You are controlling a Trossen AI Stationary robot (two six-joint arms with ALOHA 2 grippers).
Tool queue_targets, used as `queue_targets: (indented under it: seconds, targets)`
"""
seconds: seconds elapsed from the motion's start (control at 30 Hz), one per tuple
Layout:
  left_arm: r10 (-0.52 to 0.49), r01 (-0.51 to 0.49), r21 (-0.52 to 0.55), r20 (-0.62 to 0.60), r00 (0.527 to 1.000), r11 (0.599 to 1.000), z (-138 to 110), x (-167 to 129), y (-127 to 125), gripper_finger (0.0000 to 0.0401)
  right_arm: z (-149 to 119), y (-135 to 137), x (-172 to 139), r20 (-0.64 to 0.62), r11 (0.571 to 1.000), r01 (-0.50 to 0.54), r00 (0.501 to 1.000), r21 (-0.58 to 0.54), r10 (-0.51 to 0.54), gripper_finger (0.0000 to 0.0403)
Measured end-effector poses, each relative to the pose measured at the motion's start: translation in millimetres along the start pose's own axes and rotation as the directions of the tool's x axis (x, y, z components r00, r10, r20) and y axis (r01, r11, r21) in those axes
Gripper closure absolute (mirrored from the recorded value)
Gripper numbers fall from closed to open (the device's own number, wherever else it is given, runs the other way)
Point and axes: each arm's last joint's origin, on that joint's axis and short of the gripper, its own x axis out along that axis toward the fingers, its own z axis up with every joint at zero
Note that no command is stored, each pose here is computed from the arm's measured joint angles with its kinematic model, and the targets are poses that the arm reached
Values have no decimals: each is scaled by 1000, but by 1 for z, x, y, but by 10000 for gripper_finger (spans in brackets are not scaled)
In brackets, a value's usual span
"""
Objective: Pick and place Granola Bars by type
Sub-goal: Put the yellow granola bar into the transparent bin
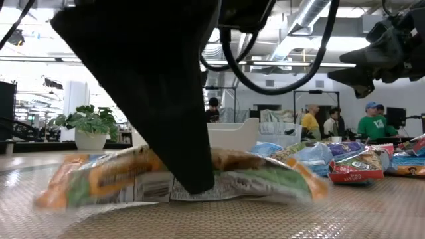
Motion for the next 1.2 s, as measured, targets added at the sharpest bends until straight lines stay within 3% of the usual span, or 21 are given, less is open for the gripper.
queue_targets:
  seconds: [0.33, 0.77, 1.2]
  targets:
    - [88, -88, 11, 0, 996, 996, -1, 1, 8, 254, 0, 0, 0, 0, 1000, 0, 1000, 0, 0, 163]
    - [52, -51, 56, -21, 998, 997, -1, 1, 7, 386, 0, 0, 0, 0, 1000, 0, 1000, 0, 0, 163]
    - [-71, 53, 125, 138, 988, 991, 15, -3, -4, 365, 0, 0, 0, -1, 1000, 0, 1000, 0, 0, 163]
